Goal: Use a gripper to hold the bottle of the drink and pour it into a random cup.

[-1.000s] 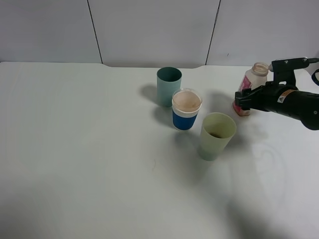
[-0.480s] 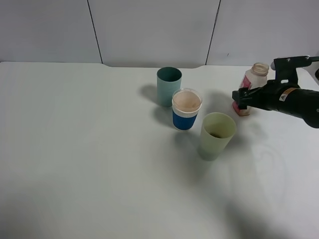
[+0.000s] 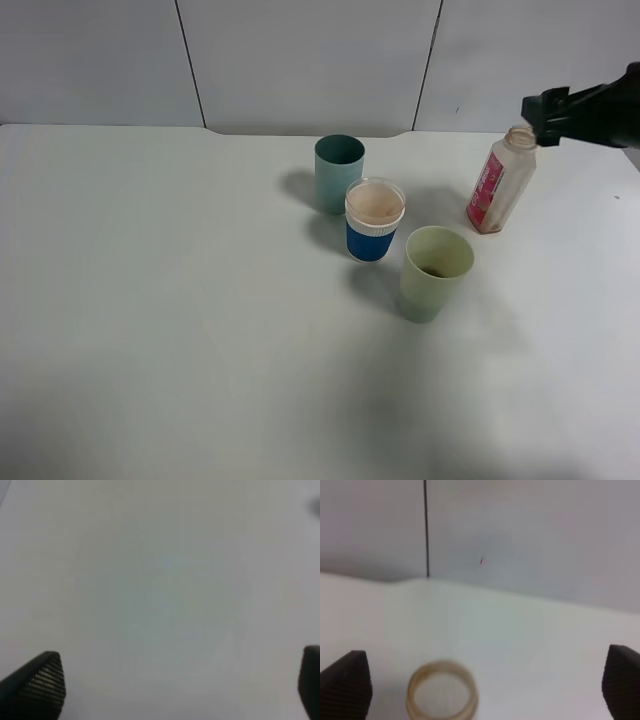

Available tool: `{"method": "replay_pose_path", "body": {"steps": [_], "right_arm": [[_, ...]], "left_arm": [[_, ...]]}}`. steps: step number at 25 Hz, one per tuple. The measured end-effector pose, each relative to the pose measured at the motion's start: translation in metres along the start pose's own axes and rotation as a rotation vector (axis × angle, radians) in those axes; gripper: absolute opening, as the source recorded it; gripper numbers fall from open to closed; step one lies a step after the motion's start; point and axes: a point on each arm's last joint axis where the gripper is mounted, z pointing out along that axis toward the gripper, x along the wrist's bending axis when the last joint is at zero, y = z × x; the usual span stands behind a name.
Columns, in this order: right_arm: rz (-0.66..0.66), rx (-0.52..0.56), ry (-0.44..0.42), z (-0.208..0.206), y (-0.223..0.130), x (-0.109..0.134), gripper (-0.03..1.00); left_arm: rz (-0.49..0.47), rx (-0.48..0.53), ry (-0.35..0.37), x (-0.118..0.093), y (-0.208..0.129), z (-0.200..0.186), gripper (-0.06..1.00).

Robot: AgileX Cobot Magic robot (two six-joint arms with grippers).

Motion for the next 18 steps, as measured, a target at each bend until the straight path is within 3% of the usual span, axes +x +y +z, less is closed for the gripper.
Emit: {"method": "replay_pose_path", "body": {"steps": [9, 18], "right_arm": [[0.048, -0.161, -0.064, -0.097, 0.048, -0.008, 0.9], [0.063, -0.142, -0.08, -0.177, 0.061, -0.008, 0.9]], "left_arm": [[0.0, 0.0, 0.0, 0.0, 0.0, 0.0, 0.93], [0.0, 0.0, 0.0, 0.0, 0.0, 0.0, 0.93]]}}
